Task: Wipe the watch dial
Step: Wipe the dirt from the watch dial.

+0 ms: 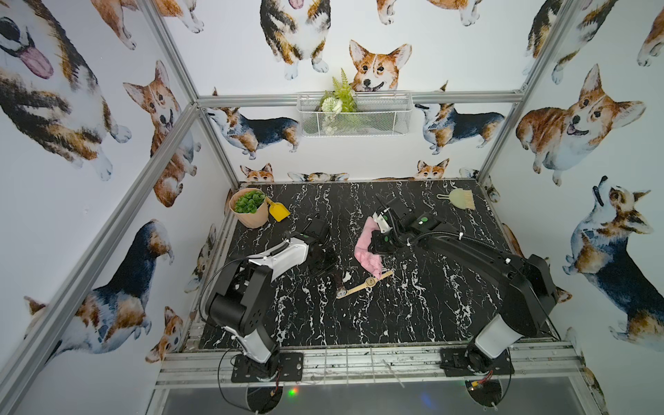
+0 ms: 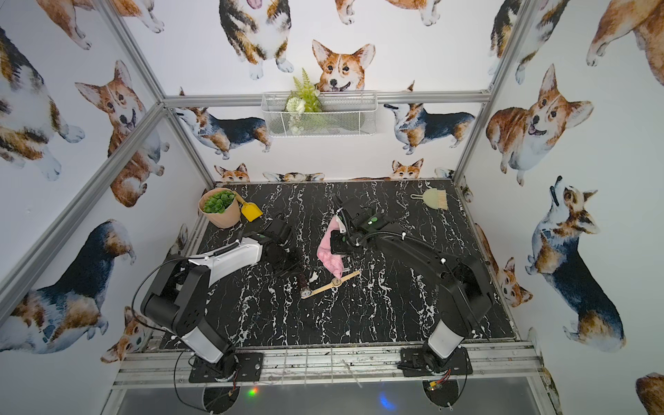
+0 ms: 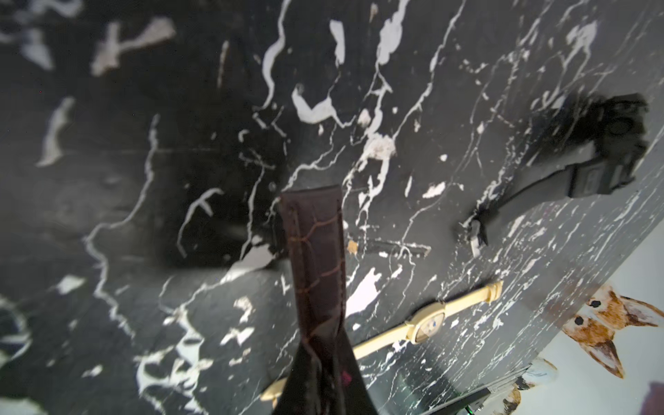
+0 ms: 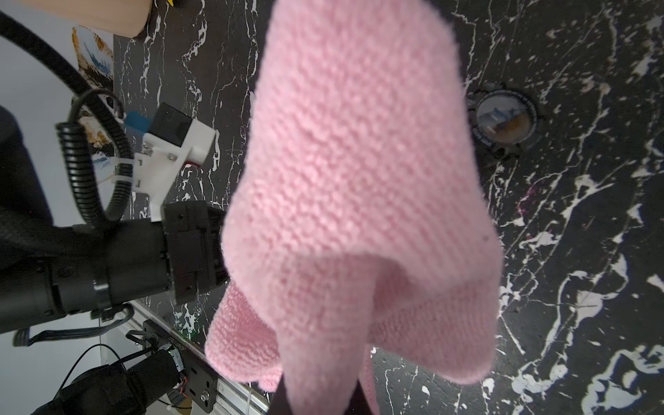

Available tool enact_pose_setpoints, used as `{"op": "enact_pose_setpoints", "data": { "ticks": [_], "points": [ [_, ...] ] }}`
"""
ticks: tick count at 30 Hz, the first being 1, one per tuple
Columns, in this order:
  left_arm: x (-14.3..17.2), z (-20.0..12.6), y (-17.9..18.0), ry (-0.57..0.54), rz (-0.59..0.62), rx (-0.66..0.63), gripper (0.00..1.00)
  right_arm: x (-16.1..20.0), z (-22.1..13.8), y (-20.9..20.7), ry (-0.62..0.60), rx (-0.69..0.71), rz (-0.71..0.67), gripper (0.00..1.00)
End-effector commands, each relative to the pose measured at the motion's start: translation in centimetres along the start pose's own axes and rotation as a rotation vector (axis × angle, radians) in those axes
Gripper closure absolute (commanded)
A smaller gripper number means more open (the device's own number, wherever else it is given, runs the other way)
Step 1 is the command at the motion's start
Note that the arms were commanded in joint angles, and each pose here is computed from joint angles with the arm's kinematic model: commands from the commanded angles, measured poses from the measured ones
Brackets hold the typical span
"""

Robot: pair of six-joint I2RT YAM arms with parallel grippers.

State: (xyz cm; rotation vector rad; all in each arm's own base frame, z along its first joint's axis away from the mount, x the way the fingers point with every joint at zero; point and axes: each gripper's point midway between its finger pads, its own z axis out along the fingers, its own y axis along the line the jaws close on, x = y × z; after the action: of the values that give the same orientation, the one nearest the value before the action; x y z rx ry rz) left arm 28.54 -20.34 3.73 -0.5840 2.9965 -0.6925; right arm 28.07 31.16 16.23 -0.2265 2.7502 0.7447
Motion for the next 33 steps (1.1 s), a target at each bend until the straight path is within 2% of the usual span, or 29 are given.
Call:
{"op": "enact_pose_setpoints", "data": {
  "ticks": [1, 8, 17, 22, 27, 33],
  "points": [
    [-1.0, 1.0, -1.1, -0.006, 0.013, 0.038, 1.00, 0.5, 0.2, -0.2, 0.019, 0.006, -0.004, 0.91],
    [-4.2, 3.3, -0.9, -0.007, 0.033, 0.003, 1.00, 0.5, 0.8, -0.2, 0.057, 0.020, -0.026, 0.91],
    [-7.7, 3.5, 0.3, -0.069, 0.093, -0.105, 1.00, 0.3, 2.5, 0.5, 0.098, 0.003, -0.050, 0.93],
    [-9.2, 2.8, 0.8, -0.123, 0.114, -0.173, 1.00, 0.8, 5.6, 2.5, 0.151, -0.012, -0.103, 0.95],
    [-9.4, 3.0, 1.2, -0.125, 0.113, -0.201, 1.00, 2.5, 9.2, 4.8, 0.223, -0.013, -0.172, 0.96],
    [-8.7, 3.2, 1.6, -0.102, 0.077, -0.200, 1.00, 2.8, 12.1, 4.4, 0.219, 0.007, -0.147, 0.97]
  ]
}}
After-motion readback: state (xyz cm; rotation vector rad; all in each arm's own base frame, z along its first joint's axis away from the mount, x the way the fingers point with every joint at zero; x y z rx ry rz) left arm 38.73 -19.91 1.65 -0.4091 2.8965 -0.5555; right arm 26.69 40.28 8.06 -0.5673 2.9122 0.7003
